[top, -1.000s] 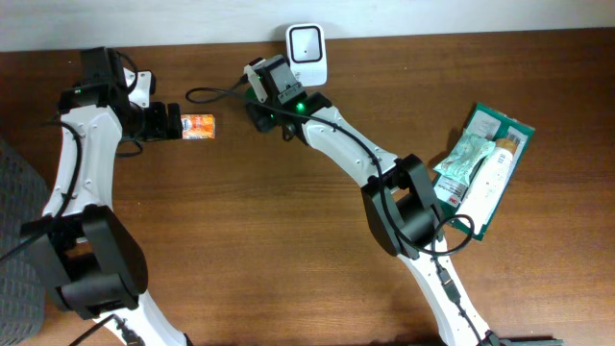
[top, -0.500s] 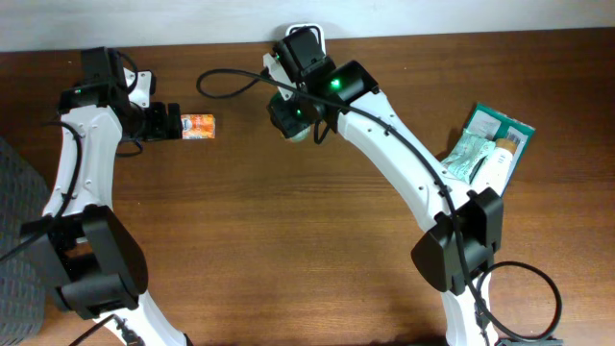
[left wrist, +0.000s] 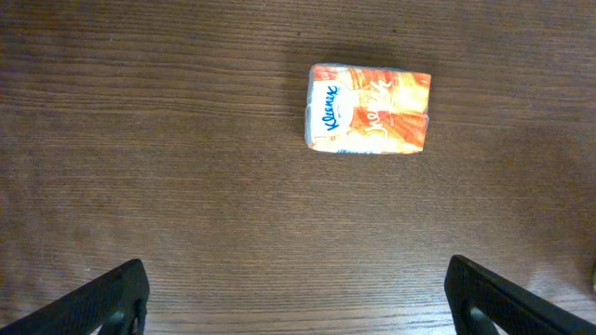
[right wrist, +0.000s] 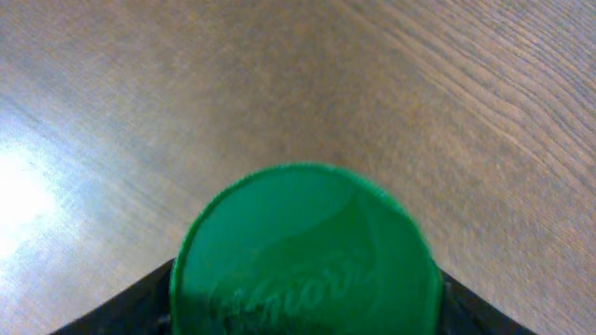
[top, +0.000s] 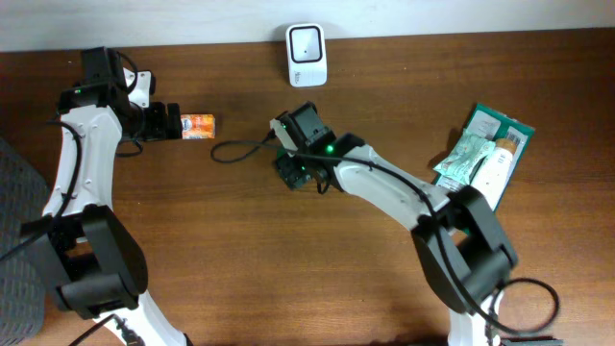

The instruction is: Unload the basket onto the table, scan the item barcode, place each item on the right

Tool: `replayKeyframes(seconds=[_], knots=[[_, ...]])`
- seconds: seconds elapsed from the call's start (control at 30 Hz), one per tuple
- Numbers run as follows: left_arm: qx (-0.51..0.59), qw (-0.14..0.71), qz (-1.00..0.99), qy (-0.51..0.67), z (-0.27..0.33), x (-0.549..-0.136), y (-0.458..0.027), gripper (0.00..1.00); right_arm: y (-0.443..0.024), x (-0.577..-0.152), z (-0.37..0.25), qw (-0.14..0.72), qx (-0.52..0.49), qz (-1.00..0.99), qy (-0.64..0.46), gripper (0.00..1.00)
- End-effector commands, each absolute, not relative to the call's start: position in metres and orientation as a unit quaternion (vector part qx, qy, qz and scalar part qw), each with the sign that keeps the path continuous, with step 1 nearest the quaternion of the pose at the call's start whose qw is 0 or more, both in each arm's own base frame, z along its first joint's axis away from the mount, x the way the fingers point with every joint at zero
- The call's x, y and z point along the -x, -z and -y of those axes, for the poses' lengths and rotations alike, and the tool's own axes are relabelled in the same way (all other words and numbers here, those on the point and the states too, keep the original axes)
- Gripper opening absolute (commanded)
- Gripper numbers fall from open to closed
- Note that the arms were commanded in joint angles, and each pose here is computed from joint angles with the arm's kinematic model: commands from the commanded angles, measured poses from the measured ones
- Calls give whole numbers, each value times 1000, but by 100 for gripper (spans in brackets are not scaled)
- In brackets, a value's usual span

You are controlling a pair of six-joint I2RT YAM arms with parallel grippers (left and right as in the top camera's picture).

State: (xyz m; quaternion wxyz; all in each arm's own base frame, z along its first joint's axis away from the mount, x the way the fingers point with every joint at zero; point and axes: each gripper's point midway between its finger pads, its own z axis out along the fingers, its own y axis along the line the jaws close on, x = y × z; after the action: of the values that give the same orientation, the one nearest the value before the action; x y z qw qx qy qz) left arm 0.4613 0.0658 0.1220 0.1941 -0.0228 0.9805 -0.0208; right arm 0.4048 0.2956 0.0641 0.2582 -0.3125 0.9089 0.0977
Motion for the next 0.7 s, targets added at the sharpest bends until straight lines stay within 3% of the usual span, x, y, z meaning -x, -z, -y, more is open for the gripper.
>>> replayKeyframes(seconds=[0.0,0.03,0.1,0.33,0.67], knots=[[18,201,-979,16,-70,-464,-127,99,-86,-394,-290,259,312,-908,-107,76],[18,201,-979,16,-70,-464,-127,99,-85,-390,-290,252,314,-909,-106,89],[18,201,-979,16,-70,-464,-127,99,-93,-393,-291,263,307,-908,-112,98],[18,201,-979,16,-70,-464,-127,99,-176,-384,-285,332,302,-883,-135,98],[18,201,-979,16,-70,-464,-127,99,-165,-375,-278,304,304,-894,-127,99]])
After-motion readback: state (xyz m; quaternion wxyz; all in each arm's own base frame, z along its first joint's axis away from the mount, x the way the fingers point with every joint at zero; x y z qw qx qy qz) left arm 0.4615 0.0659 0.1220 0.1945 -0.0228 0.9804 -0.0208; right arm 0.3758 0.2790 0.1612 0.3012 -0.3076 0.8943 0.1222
